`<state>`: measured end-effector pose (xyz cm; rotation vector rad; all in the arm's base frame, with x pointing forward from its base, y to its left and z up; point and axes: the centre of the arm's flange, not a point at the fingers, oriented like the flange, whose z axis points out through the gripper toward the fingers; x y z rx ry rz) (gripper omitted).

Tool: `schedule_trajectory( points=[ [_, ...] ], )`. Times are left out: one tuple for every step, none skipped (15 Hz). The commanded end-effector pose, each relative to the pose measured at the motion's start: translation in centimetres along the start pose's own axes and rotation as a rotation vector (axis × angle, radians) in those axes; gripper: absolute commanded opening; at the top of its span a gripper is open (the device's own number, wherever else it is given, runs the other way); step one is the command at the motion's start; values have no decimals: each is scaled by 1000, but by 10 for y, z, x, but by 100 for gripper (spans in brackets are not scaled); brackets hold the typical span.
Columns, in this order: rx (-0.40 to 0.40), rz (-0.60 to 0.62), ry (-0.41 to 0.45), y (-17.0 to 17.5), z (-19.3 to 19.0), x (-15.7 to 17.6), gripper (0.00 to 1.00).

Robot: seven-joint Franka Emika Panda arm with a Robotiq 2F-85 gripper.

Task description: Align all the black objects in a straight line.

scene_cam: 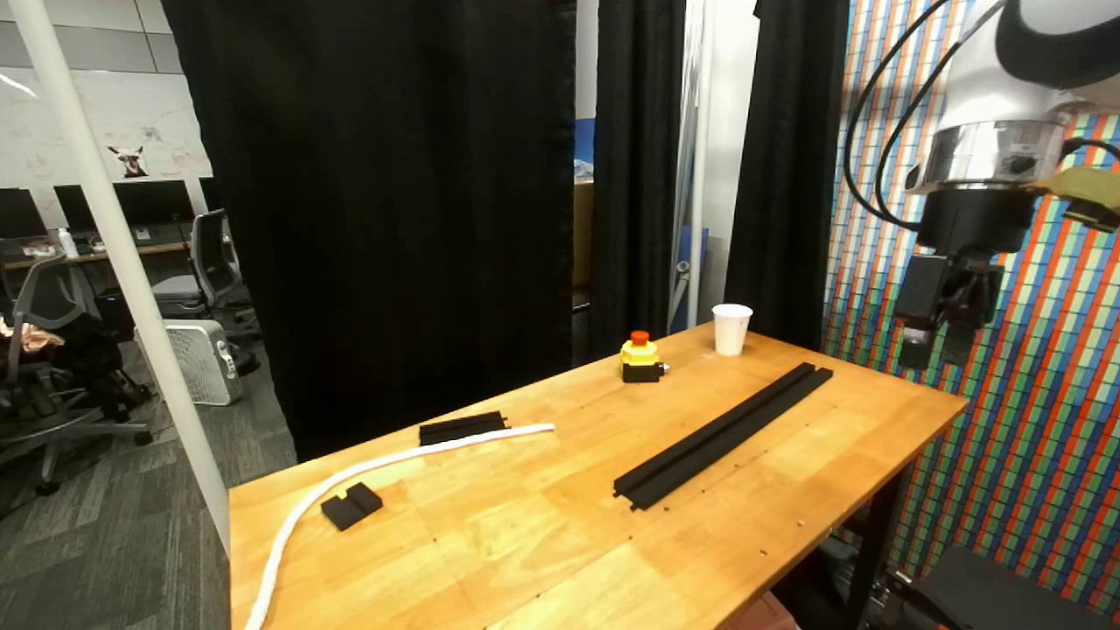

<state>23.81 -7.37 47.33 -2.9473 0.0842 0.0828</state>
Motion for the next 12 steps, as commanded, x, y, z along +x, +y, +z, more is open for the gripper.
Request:
schedule_trajectory(
  points=[
    [3,162,111,5,0,-40,100],
    [6,198,148,6,-1,-43,100],
    [4,123,76,9,-18,-17,100],
    [4,150,97,11,-23,-21,100],
    [4,165,110,12,-25,-24,100],
    [4,172,118,12,-27,-25,100],
    [4,176,120,12,-27,-26,100],
    [4,178,119,12,-27,-26,100],
    [5,180,119,12,-27,-26,100],
    [5,181,119,12,-27,-26,100],
    [5,181,119,12,-27,-26,100],
    [5,182,119,12,-27,-26,100]
  ],
)
